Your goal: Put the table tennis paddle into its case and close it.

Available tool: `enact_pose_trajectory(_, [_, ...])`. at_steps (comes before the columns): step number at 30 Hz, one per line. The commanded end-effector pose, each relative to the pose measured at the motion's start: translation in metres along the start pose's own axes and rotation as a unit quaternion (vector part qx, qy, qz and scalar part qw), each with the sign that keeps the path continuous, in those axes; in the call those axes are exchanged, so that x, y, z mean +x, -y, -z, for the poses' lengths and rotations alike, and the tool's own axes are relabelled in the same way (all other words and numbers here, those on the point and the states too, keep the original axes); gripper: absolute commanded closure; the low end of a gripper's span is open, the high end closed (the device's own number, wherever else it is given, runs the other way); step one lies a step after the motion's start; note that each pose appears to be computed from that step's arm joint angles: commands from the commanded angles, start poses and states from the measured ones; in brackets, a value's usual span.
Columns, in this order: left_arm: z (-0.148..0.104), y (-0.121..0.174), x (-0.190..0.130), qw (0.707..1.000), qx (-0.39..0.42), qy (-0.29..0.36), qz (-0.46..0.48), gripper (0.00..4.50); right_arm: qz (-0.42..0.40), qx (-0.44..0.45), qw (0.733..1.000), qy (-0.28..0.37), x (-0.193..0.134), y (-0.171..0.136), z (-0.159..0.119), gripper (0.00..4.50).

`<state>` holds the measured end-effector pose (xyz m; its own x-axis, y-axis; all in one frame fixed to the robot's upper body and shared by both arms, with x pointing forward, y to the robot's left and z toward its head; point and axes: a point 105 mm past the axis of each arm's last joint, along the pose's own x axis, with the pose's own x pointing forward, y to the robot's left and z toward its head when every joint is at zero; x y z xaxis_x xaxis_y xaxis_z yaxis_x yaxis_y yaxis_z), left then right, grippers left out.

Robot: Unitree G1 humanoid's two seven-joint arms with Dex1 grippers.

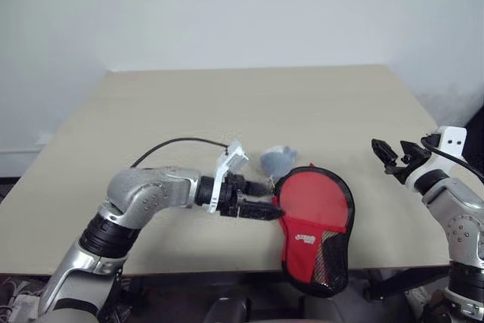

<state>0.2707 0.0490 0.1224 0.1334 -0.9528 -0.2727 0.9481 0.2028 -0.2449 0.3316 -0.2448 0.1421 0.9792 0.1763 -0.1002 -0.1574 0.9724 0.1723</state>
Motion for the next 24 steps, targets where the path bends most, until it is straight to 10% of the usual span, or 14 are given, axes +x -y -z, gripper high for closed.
enact_pose_trajectory(1, [0.003, -0.004, 0.020, 0.996, 0.086, 0.018, -0.010, 0.03, -0.012, -0.015, 0.999, 0.030, 0.006, -0.006, -0.017, 0.20])
enact_pose_trajectory(24, [0.088, -0.016, 0.052, 0.994, 0.086, -0.068, -0.014, 0.03, -0.065, -0.012, 0.997, 0.040, 0.030, -0.031, -0.025, 0.20])
